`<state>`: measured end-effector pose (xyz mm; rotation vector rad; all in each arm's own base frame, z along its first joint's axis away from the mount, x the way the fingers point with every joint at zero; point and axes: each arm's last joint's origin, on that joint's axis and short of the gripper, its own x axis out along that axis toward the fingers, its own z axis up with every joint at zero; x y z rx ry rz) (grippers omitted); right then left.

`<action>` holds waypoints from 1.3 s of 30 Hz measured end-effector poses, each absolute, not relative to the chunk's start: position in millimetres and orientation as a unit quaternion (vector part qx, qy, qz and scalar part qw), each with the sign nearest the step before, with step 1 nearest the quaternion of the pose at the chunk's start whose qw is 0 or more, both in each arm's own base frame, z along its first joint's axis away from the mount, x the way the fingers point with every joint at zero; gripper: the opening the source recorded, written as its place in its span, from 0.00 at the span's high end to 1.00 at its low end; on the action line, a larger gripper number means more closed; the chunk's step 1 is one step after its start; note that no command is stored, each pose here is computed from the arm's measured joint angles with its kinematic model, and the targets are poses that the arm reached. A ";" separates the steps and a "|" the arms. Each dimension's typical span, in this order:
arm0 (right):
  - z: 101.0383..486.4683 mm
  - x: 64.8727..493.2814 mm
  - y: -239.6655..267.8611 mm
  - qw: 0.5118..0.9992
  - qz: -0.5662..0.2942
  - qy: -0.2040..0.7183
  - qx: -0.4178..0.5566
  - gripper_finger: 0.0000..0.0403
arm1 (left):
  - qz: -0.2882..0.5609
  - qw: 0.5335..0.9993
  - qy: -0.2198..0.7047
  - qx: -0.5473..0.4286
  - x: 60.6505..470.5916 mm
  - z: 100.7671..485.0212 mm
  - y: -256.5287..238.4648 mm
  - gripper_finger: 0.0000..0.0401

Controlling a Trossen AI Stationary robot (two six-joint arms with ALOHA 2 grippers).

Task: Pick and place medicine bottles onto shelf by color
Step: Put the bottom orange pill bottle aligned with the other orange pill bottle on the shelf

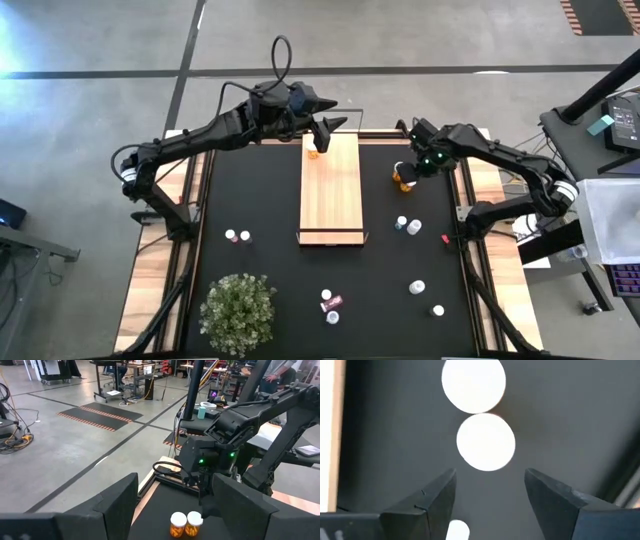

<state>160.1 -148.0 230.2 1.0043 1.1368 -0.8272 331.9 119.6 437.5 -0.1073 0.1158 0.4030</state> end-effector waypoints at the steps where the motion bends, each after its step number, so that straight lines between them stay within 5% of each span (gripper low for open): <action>1: 230.5 161.8 -148.3 0.656 -0.363 0.496 0.439 0.43 | 0.200 0.977 0.058 -0.053 331.9 437.4 119.6 0.40; 19: 232.5 168.3 -152.2 0.687 -0.357 0.471 0.423 0.43 | 0.201 0.974 0.090 -0.059 330.9 431.1 119.1 0.40; 31: 233.5 169.4 -150.7 0.692 -0.332 0.467 0.440 0.25 | 0.201 0.974 0.091 -0.058 330.9 430.9 119.2 0.40; 39: 234.4 169.7 -149.8 0.695 -0.319 0.463 0.448 0.21 | 0.201 0.973 0.097 -0.059 330.7 429.8 119.0 0.40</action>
